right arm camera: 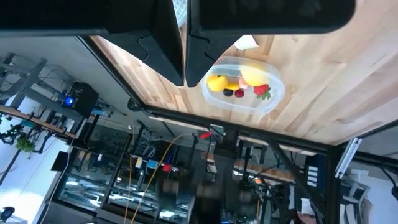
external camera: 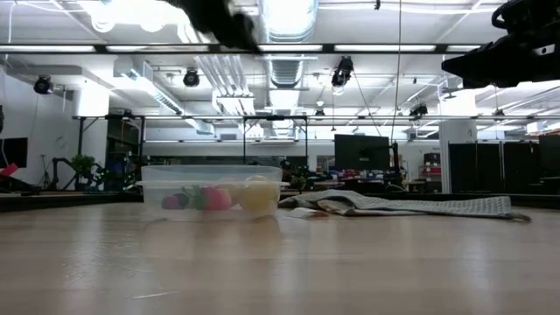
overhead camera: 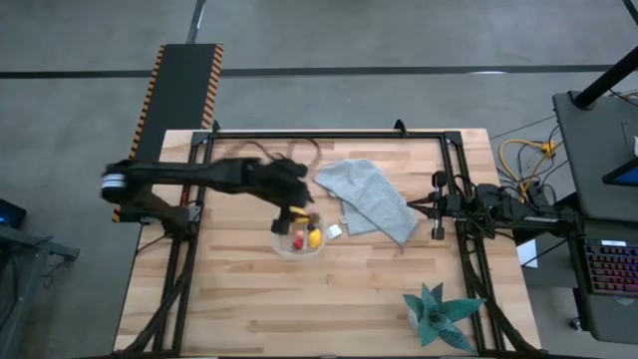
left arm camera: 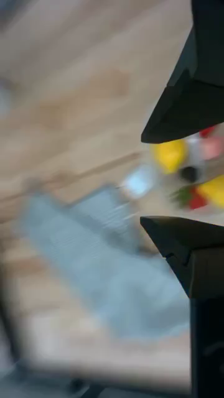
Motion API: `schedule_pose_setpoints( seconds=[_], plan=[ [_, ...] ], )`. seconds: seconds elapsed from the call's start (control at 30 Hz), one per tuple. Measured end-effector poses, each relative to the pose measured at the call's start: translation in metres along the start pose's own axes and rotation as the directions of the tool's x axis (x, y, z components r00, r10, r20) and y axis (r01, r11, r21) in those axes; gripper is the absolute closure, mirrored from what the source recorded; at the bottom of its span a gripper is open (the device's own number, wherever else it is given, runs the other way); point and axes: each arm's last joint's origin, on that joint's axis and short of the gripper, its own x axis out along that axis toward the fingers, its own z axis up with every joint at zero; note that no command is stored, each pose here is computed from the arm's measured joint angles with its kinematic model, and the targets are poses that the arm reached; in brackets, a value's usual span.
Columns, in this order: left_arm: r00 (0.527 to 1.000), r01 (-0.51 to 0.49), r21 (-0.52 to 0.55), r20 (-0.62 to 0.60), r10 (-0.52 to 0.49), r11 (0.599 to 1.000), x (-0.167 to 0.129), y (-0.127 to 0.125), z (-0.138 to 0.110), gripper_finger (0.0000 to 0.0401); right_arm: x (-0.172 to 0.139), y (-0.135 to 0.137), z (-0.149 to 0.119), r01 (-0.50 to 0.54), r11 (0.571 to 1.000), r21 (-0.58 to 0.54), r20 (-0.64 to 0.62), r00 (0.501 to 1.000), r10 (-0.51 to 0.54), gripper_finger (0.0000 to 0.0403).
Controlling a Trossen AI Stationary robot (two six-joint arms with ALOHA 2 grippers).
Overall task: Pick and placing Produce into tupperware
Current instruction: Return to Home Position
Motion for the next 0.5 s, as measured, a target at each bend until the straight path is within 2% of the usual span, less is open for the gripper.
schedule_pose_setpoints(
  seconds=[0.13, 0.27, 0.4, 0.5],
  plan=[
    [0.973, -0.071, 0.031, 0.220, 0.062, 0.997, -0.060, -0.007, 0.014, 0.0230, 0.000, 0.000, 0.000, -0.001, 1.000, 0.031, -0.004, 1.000, 0.001, 0.0394],
    [0.930, -0.128, 0.053, 0.353, 0.101, 0.990, -0.106, -0.019, 0.009, 0.0253, 0.000, 0.000, -0.001, -0.002, 0.999, 0.052, -0.007, 1.000, 0.002, 0.0394],
    [0.895, -0.178, 0.058, 0.425, 0.137, 0.982, -0.133, -0.029, -0.011, 0.0294, 0.000, 0.000, -0.001, -0.002, 0.999, 0.054, -0.007, 1.000, 0.002, 0.0394],
    [0.885, -0.185, 0.043, 0.443, 0.147, 0.982, -0.139, -0.036, -0.031, 0.0334, 0.000, 0.000, -0.001, -0.002, 0.998, 0.071, -0.007, 1.000, 0.003, 0.0394]
  ],
)
